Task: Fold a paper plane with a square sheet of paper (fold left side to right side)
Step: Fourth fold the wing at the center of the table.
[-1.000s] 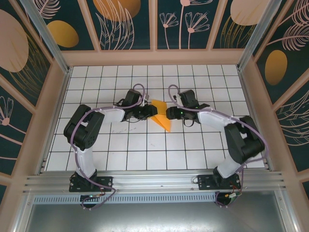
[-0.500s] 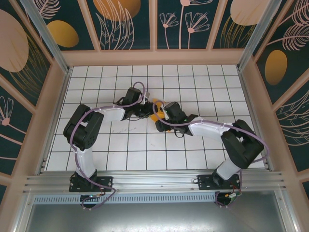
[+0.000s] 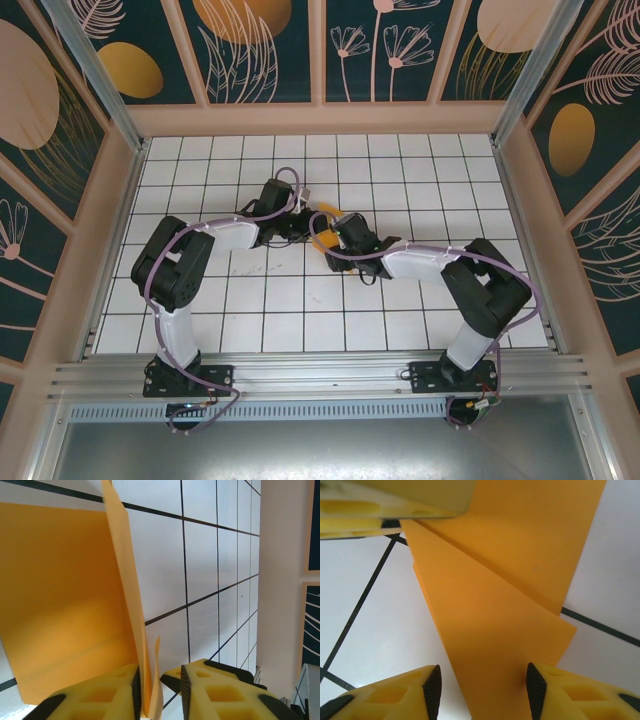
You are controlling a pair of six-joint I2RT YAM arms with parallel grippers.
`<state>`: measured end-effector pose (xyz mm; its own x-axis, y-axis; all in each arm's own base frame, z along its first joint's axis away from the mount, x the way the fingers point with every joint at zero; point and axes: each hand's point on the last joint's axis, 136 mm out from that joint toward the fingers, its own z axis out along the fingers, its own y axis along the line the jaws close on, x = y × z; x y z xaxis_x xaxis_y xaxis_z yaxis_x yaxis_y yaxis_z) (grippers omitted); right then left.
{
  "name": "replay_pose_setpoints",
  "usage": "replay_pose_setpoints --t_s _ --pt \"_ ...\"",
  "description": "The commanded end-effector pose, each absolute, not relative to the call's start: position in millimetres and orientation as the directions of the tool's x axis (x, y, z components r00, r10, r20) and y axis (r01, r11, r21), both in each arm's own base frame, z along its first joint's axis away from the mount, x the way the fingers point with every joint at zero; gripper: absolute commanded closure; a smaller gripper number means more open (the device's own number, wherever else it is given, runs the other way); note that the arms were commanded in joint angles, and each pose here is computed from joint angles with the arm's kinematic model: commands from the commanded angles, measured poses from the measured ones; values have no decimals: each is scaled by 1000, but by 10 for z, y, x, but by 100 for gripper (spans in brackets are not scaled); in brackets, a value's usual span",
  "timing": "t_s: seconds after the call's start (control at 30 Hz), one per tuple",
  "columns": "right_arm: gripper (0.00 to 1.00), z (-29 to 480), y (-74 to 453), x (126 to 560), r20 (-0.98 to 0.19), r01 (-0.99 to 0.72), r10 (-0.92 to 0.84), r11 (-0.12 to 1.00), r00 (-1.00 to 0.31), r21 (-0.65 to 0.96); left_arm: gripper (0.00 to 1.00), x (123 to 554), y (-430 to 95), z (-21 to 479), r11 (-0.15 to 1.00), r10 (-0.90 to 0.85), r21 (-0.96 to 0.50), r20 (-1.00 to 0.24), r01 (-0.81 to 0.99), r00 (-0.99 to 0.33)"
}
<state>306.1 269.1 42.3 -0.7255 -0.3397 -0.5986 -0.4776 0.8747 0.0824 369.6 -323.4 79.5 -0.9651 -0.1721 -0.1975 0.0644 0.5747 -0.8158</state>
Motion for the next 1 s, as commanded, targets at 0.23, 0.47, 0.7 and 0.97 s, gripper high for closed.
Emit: replay_pose_setpoints --t_s 0.23,0.47,0.7,0.97 --pt "80 395 2740 3092 -605 -483 -344 872 -718 77 52 3778 -3176 1196 577 -190 -804 -300 141 -935" --pt "94 415 2803 3082 -604 -487 -311 861 -734 149 44 3840 -2820 1312 610 -251 -783 -334 120 -908" --pt "97 465 2844 3075 -585 -483 -242 824 -774 297 51 3758 -2721 1107 631 -234 -770 -304 94 -923" --pt "98 420 2804 3042 -549 -452 -175 786 -817 422 60 3682 -3070 818 607 -159 -789 -245 101 -956"
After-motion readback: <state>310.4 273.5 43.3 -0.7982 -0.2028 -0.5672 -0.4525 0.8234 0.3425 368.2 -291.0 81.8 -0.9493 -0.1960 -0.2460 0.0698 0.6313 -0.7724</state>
